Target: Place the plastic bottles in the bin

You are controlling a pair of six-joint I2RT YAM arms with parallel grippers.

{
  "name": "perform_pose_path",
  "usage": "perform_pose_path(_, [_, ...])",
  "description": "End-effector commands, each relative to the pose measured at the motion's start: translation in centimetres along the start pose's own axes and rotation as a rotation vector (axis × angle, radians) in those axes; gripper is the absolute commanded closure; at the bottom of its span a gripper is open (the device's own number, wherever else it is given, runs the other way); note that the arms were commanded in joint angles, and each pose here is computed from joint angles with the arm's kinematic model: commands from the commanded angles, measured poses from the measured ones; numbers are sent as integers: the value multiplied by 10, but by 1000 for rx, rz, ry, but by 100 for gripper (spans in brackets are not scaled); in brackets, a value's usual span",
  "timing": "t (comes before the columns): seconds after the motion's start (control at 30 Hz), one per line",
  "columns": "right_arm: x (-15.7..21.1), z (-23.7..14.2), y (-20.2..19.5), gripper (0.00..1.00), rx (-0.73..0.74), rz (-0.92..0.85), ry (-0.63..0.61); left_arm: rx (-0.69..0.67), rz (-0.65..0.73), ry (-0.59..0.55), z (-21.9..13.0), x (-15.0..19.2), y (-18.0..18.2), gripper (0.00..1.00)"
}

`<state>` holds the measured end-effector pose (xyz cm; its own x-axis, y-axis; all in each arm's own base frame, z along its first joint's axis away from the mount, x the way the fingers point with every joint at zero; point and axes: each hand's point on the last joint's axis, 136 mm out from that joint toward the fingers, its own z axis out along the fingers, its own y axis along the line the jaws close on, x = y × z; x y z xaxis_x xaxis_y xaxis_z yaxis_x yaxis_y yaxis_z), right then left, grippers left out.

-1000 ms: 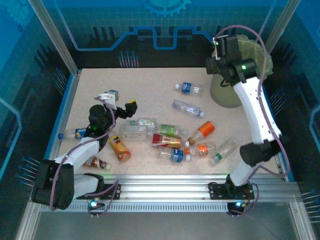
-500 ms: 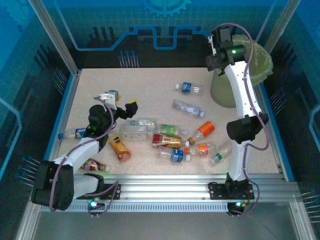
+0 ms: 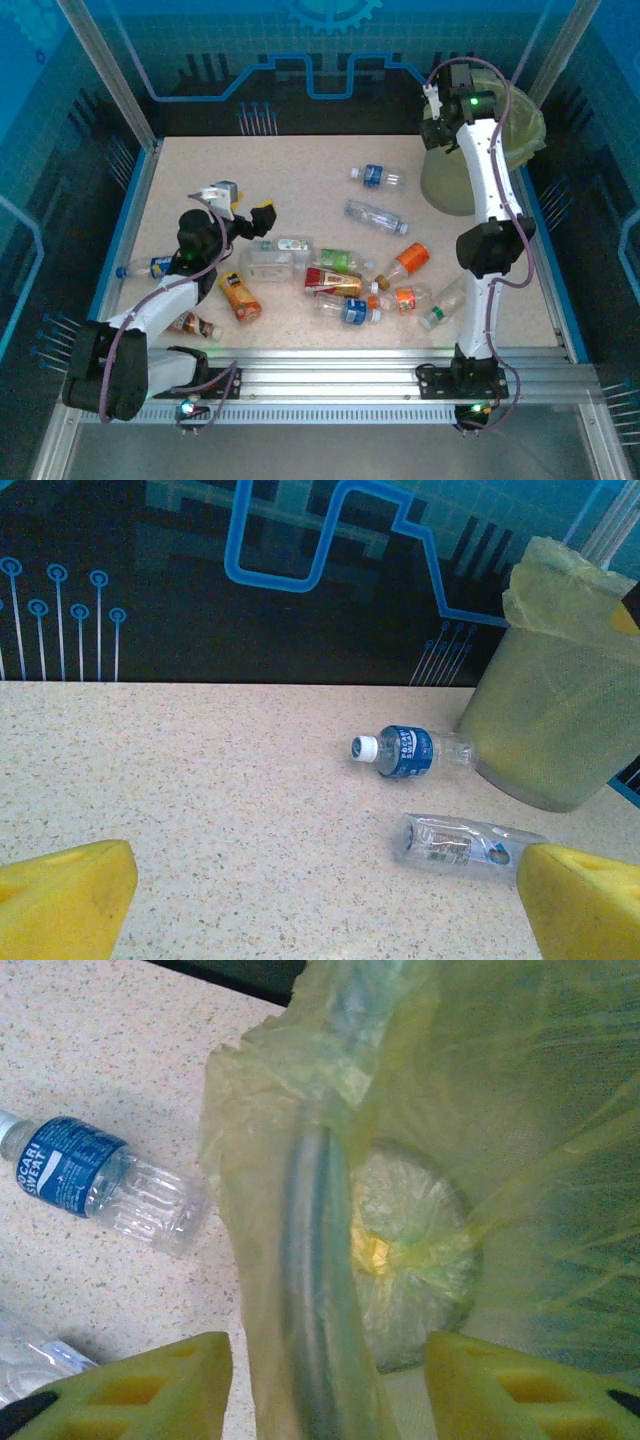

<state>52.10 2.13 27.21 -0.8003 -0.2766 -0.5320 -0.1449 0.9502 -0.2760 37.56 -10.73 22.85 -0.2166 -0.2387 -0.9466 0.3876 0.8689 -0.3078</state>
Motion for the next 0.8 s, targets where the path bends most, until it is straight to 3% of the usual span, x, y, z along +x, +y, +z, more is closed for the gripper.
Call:
perform_pose_path(0.0, [0, 4, 6, 53, -51, -29, 3, 36, -16, -5, 3, -5, -8, 1])
perform_pose_path(0.3, [-8, -5, 13, 84, -105, -73, -44, 41, -21, -9, 10, -9, -7, 1])
perform_pose_path(0.47, [-9, -17, 15, 95, -127, -83, -61, 56, -48, -12, 20, -14, -8, 1])
perform_pose_path(0.77, [1, -42, 37, 100, -186, -113, -49, 95, -92, -11, 33, -21, -13, 1])
